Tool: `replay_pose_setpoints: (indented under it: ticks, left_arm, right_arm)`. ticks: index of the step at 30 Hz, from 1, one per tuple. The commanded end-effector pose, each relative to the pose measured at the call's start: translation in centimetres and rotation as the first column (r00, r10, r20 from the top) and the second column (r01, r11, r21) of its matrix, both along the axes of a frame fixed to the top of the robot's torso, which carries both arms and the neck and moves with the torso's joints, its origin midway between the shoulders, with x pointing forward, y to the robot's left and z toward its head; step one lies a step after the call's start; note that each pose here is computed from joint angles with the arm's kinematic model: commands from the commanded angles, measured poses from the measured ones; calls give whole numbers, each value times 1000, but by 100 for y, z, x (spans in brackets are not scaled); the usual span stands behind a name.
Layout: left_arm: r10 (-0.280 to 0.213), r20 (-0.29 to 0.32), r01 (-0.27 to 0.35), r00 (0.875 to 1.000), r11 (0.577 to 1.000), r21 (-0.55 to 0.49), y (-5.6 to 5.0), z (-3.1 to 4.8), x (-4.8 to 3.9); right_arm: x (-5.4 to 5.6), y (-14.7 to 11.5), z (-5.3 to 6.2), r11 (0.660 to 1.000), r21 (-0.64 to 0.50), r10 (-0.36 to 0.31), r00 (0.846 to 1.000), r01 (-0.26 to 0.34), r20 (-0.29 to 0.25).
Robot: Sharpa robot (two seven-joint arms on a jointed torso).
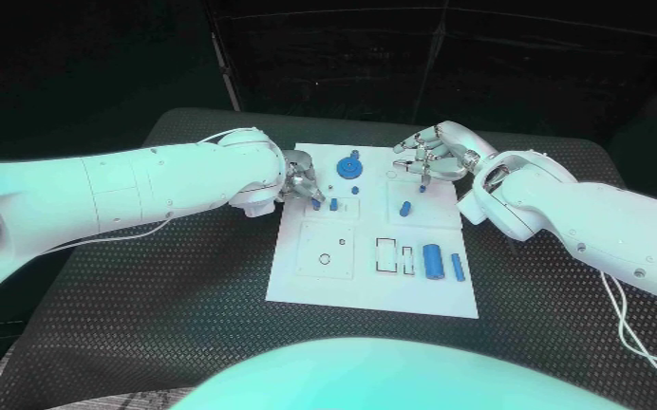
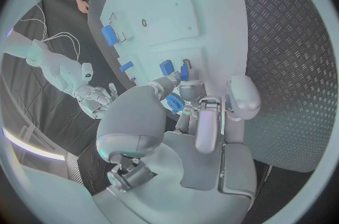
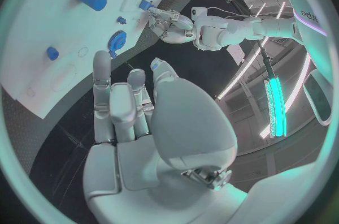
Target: Assemble the parts on the task board
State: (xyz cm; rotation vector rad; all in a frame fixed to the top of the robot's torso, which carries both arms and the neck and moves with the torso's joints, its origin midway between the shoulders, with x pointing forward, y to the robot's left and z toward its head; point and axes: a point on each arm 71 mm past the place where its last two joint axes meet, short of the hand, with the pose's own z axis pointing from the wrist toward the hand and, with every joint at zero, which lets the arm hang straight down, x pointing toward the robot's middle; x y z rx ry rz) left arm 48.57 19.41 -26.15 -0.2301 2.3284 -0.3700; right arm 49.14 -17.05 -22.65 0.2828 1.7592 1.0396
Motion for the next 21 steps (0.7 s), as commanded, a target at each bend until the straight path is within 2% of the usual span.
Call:
replay_pose_setpoints:
  ticks: [1, 21]
  left_arm:
    - [-16, -21, 17, 1000, 1000, 23, -6, -38, -25]
    - [-35, -57, 38, 998, 998, 49, 27, -76, -52]
  right_arm:
    - [-1, 13, 13, 1000, 3, 10, 1000, -10, 8]
    - [-1, 17, 2, 1000, 2, 12, 1000, -12, 4]
